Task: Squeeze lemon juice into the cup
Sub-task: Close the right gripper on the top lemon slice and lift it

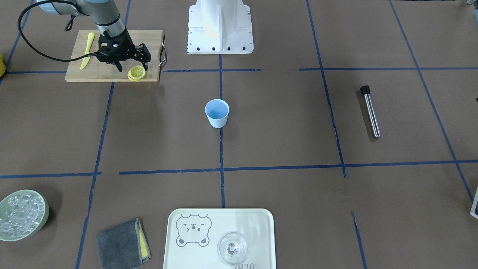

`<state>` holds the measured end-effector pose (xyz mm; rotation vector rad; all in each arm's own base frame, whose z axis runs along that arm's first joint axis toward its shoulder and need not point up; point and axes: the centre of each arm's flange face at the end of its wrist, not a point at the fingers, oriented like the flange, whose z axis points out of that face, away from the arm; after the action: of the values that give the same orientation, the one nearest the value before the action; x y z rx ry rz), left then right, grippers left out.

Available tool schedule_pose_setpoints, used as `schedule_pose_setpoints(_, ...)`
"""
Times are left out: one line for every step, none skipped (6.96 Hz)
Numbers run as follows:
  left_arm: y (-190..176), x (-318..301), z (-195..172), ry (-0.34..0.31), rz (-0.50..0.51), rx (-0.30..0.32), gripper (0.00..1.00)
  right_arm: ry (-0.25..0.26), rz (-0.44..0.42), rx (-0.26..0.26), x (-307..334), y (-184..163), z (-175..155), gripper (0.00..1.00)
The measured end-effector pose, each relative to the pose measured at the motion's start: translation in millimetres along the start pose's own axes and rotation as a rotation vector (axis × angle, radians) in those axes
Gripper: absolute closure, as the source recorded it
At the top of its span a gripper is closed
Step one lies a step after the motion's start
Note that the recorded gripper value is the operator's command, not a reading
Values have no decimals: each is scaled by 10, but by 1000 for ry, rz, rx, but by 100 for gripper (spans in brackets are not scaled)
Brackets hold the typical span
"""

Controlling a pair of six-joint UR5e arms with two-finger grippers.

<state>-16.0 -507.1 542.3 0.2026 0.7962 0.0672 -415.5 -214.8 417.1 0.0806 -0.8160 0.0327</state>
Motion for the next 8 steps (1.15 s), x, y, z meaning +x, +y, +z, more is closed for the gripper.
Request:
schedule_pose_setpoints(1, -4, 5, 0, 0, -1, 0, 4, -5, -2, -13, 25, 43, 0)
schedule_pose_setpoints(2, -10, 10, 0, 0, -1, 0, 4, -8, -3, -30, 39, 61, 0)
schedule_pose_setpoints(3, -15, 15, 0, 0, -2, 0, 2, -9, -2, -44, 43, 62, 0)
schedule_pose_setpoints(6, -23, 23, 0, -1, -4, 0, 1, -9, -2, -49, 42, 61, 0)
schedule_pose_setpoints(10, -31, 30, 0, -1, -5, 0, -1, -10, -2, -58, 44, 58, 0)
schedule_pose_setpoints(10, -34, 33, 0, -1, -5, 0, -5, -10, -2, -76, 44, 49, 0)
schedule_pose_setpoints(9, -35, 34, 0, -1, -5, 0, -9, -10, -1, -101, 40, 41, 0)
schedule_pose_setpoints(10, -35, 35, 0, -1, -5, 0, -12, -11, -1, -118, 39, 41, 1)
